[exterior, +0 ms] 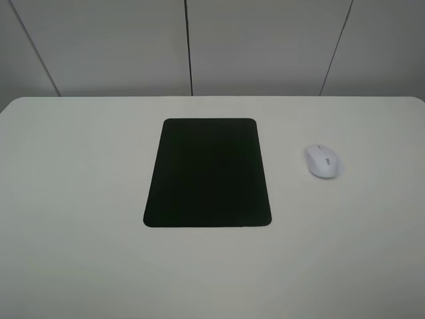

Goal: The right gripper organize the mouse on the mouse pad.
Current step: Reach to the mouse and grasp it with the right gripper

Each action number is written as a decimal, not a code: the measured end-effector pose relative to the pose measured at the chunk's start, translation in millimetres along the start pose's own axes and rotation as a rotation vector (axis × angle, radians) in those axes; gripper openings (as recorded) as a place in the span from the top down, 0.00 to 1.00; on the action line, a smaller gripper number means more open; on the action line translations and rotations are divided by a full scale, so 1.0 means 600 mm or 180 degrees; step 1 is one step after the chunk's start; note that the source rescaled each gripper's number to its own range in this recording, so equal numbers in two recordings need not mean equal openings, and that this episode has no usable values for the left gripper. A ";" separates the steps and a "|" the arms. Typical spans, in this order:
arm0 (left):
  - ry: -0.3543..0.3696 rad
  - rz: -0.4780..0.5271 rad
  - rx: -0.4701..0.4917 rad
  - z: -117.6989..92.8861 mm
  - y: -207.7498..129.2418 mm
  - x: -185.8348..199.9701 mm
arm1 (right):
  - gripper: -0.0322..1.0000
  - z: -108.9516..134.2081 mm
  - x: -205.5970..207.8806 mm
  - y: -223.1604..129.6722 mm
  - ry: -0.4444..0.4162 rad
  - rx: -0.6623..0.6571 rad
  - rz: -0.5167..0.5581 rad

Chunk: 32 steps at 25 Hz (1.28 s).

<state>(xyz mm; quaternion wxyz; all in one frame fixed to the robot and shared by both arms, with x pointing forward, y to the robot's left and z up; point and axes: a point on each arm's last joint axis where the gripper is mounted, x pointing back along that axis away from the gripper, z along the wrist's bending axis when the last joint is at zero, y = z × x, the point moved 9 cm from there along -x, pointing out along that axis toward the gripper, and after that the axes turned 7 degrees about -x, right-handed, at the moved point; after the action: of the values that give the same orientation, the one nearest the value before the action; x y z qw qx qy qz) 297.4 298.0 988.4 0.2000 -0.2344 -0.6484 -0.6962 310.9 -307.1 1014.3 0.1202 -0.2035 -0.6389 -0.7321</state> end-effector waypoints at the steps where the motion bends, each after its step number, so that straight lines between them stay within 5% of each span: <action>1: 0.0000 0.0000 0.0000 0.000 0.000 0.000 | 0.00 0.000 0.000 0.000 0.0000 0.0000 0.0000; 32: 0.0000 0.0000 0.0000 0.000 0.000 0.000 | 0.00 0.000 -0.003 0.017 -0.0020 0.0024 -0.0014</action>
<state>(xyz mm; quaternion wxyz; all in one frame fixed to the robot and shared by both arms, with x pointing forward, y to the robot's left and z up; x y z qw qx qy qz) 297.4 298.0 988.4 0.2000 -0.2344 -0.6484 -0.6962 317.1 -308.8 1022.3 0.1174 -0.2038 -0.6425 -0.7293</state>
